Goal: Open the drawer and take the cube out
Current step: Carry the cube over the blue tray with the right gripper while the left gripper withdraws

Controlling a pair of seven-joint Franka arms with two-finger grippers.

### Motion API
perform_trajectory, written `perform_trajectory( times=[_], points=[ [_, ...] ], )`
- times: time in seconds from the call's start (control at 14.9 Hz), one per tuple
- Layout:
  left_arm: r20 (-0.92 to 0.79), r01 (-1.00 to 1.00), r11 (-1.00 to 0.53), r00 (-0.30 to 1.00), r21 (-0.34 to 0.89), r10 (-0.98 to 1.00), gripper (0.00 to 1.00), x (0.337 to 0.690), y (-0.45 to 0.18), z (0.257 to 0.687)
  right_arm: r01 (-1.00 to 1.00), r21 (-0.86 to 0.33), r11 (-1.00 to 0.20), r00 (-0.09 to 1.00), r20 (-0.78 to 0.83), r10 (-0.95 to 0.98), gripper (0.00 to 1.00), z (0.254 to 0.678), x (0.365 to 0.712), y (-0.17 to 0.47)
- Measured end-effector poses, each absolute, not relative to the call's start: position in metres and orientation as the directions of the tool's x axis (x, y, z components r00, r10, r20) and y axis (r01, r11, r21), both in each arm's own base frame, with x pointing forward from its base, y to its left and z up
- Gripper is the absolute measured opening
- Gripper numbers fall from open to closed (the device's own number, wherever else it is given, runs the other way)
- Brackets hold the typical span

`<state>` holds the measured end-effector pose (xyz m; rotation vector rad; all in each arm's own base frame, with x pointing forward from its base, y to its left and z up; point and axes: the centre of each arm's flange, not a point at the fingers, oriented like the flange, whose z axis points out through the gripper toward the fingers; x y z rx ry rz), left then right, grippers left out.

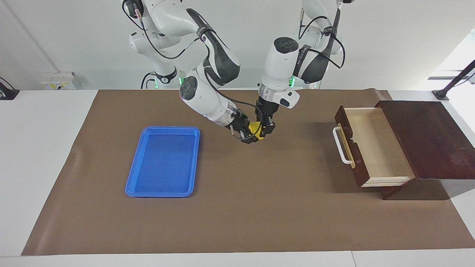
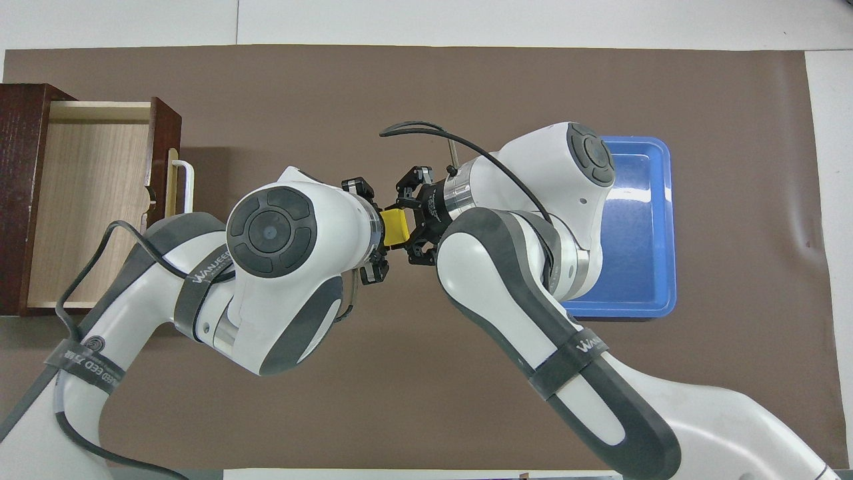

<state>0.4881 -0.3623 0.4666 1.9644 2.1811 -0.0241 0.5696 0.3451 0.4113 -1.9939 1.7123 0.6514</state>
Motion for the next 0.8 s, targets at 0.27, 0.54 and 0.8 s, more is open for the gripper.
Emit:
perform_trajectory(
  times=[0.27,0.54,0.8],
  points=[
    [-0.108,0.994,0.038,-0.027,0.098,0.994,1.00,0.506,-0.326,0.461,-0.992,0.014,-0.127,0.092,-0.611,-0.787,0.57,0.420,0.580,0.325],
    [-0.017,0.998,0.027,-0.026,0.062,1.000,1.00,0.552,-0.221,0.454,-0.993,0.093,-0.077,0.002,-0.625,-0.781,0.57,0.434,0.611,0.225],
    [0.118,0.998,0.014,-0.021,0.058,0.993,1.00,0.579,-0.119,0.450,-0.995,0.098,-0.031,-0.040,-0.649,-0.760,0.57,0.427,0.628,0.077]
  ],
)
